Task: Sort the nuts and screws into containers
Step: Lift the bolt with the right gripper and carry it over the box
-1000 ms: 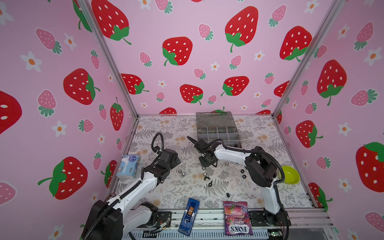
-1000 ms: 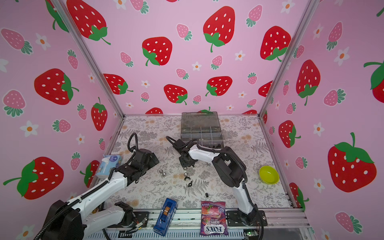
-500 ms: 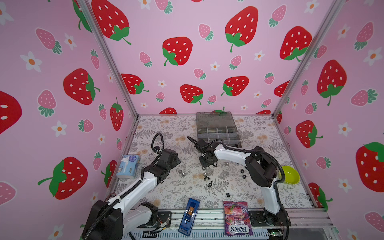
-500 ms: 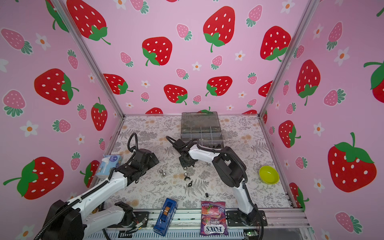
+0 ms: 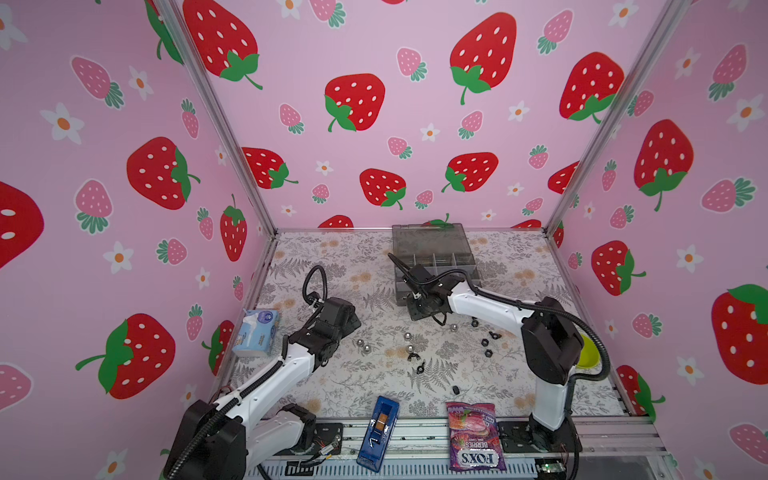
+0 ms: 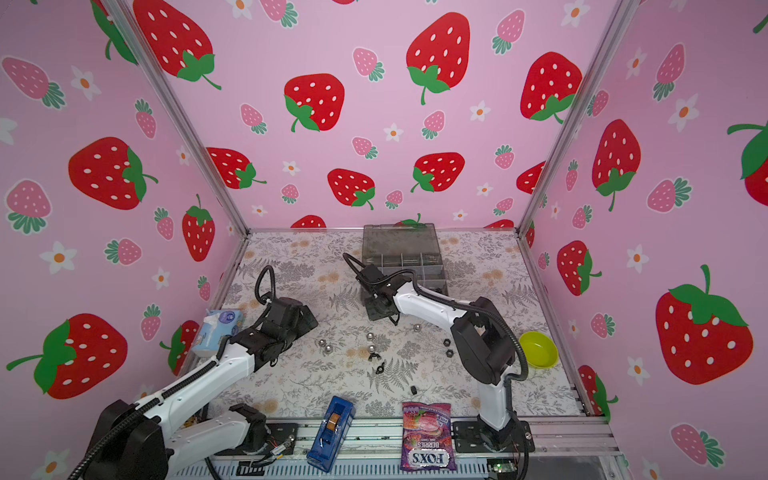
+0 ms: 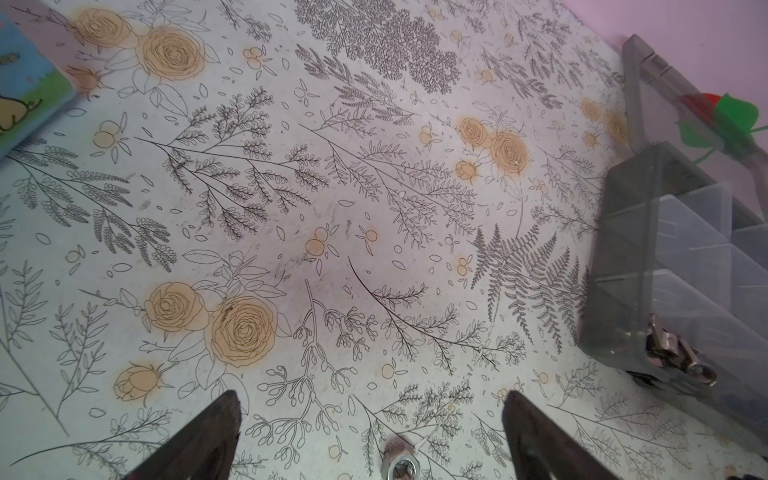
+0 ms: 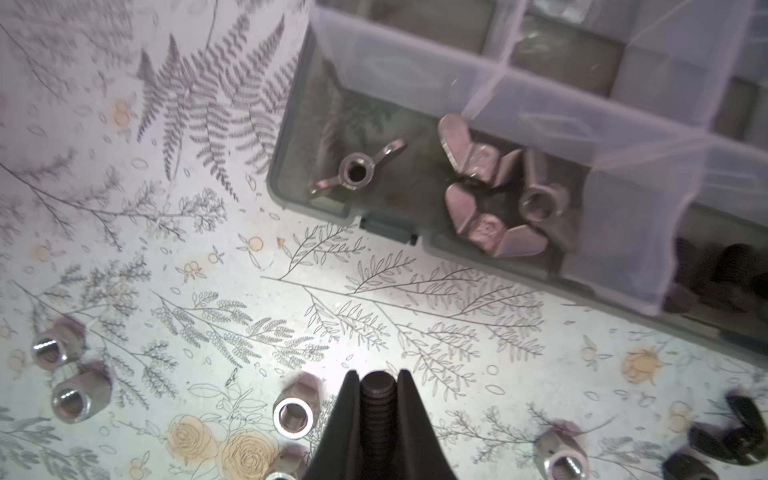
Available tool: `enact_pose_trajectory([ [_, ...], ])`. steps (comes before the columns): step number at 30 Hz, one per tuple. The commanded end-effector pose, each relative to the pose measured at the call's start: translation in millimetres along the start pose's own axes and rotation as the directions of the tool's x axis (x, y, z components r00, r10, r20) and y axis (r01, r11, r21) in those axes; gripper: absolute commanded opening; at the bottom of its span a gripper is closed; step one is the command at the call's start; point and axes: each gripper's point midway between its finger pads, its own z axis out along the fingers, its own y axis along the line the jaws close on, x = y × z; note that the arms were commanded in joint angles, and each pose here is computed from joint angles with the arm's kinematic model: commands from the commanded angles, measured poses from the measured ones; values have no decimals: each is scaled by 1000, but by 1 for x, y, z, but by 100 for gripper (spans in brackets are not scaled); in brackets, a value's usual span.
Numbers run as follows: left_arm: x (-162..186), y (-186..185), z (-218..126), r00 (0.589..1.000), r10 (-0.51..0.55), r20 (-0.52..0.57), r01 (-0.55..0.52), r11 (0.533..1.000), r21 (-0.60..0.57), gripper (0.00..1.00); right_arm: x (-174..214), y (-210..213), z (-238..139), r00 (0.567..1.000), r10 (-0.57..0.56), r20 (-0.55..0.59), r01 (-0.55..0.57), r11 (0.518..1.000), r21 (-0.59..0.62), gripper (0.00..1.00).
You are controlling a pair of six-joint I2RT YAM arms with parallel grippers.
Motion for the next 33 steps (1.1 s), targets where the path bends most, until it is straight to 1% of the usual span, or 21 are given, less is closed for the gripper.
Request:
enact_pose_trajectory([
  [1, -6, 0, -1, 1000, -5, 11, 6, 1000, -11, 99, -15, -23, -16, 996, 68, 54, -69, 998, 7, 0],
  [7, -2, 0, 1, 1000, -7, 0, 7, 1000, -12, 99, -30, -67, -28, 980, 161, 113, -164, 986, 21, 0],
  [12, 0, -1, 2, 1000, -11, -12, 10, 1000, -6, 99, -39, -92, -24, 968, 209, 136, -215, 976, 32, 0],
  [24, 1, 4, -2, 1000, -9, -10, 8, 1000, -11, 99, -50, -108, 12, 968, 230, 102, -235, 971, 41, 0],
  [33, -1, 7, -6, 1000, -13, 3, 13, 1000, -12, 99, -38, -109, 30, 970, 235, 59, -237, 970, 46, 1],
])
